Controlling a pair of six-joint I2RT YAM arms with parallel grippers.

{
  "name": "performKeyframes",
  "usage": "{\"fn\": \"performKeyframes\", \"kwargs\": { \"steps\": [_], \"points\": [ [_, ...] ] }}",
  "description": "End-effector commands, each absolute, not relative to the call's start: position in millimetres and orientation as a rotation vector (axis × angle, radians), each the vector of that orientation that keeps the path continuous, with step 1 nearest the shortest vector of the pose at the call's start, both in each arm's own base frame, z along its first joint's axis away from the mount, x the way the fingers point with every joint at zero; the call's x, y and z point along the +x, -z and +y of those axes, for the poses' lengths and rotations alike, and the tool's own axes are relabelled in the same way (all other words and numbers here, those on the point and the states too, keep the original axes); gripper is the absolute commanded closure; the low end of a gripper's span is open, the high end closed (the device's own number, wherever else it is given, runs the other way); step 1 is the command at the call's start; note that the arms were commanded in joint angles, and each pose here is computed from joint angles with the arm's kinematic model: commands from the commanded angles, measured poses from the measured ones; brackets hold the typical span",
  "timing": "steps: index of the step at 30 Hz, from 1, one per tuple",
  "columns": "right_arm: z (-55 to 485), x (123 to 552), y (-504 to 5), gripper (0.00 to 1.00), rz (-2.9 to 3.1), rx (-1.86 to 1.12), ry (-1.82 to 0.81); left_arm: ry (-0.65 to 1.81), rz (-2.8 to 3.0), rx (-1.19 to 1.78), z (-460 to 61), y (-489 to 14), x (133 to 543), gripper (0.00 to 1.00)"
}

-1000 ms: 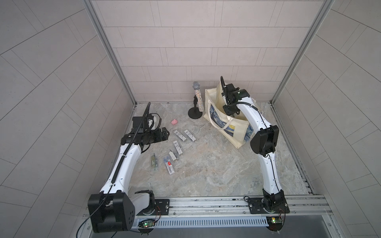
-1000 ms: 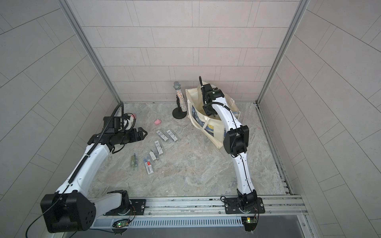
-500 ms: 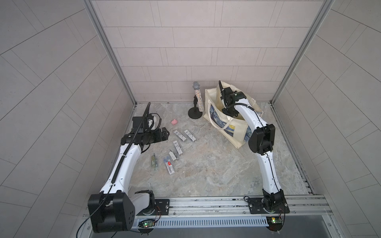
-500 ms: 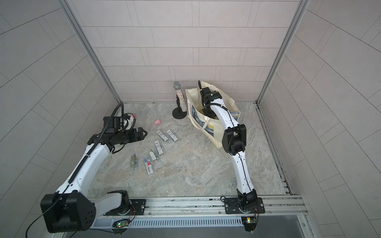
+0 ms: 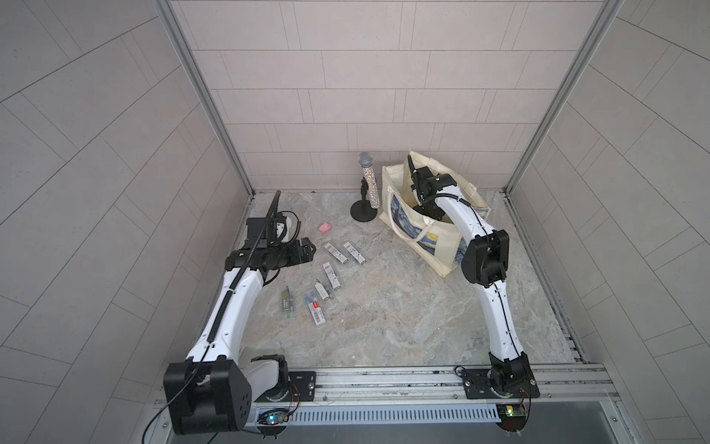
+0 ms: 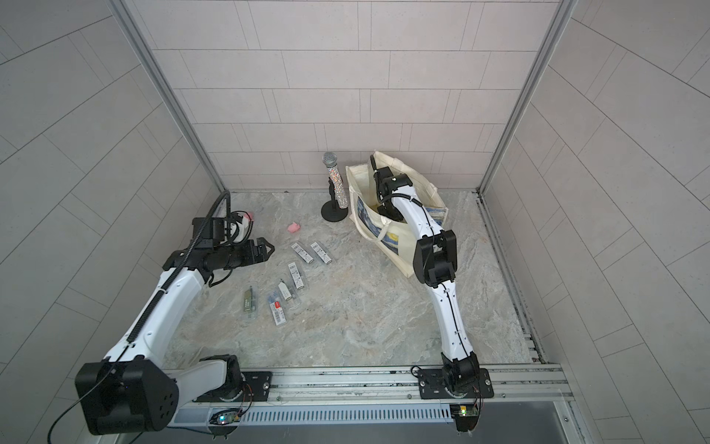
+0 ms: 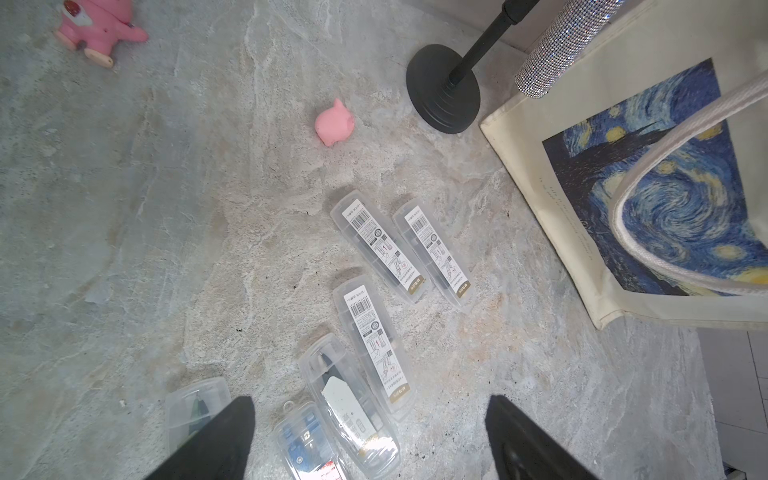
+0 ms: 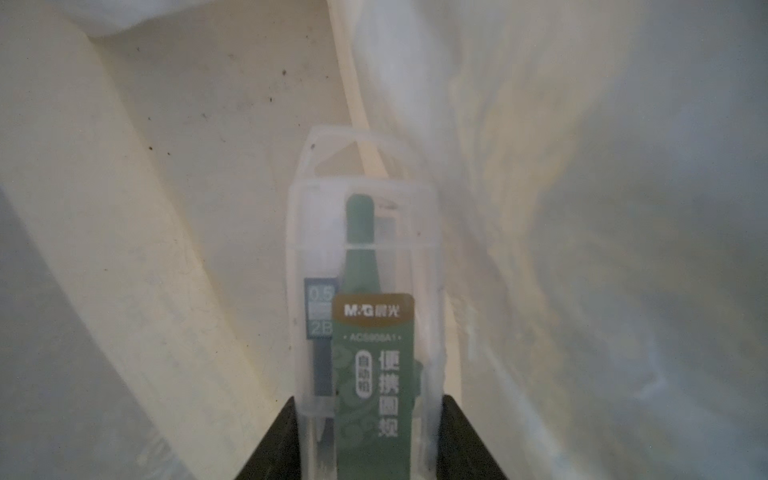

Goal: Put the compass set into the canvas bag
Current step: Place the compass set in the canvas bag.

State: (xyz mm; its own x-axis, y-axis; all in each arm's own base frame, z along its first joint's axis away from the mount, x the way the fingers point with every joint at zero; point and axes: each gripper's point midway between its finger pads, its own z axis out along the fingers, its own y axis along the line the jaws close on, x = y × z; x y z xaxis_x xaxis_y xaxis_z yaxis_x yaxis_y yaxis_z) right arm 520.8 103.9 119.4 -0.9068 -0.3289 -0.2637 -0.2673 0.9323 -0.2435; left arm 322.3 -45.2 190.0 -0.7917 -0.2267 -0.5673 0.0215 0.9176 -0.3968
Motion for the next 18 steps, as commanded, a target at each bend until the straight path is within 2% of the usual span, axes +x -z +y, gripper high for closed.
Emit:
{"fn": "performKeyframes", "kwargs": {
  "steps": [1,5,10,18],
  "points": [
    [100.5,517.5,-101.3,1.0,2.837,-0.424,0.28,0.509,2.428,-0.13,-44.3,-193.2,319.4,0.07],
    [100.1,517.3,-94.3,0.99,2.847,-0.42,0.275,0.511,2.428,-0.123,-45.2,-193.4,319.0,0.07],
    [99.6,518.3,-96.3,0.77,2.841,-0.413,0.279,0.511,2.429,-0.125,-44.9,-192.9,319.4,0.07],
    [97.7,518.5,-92.1,0.73,2.849,-0.407,0.284,0.508,2.427,-0.127,-44.1,-193.7,319.0,0.07]
  ]
}}
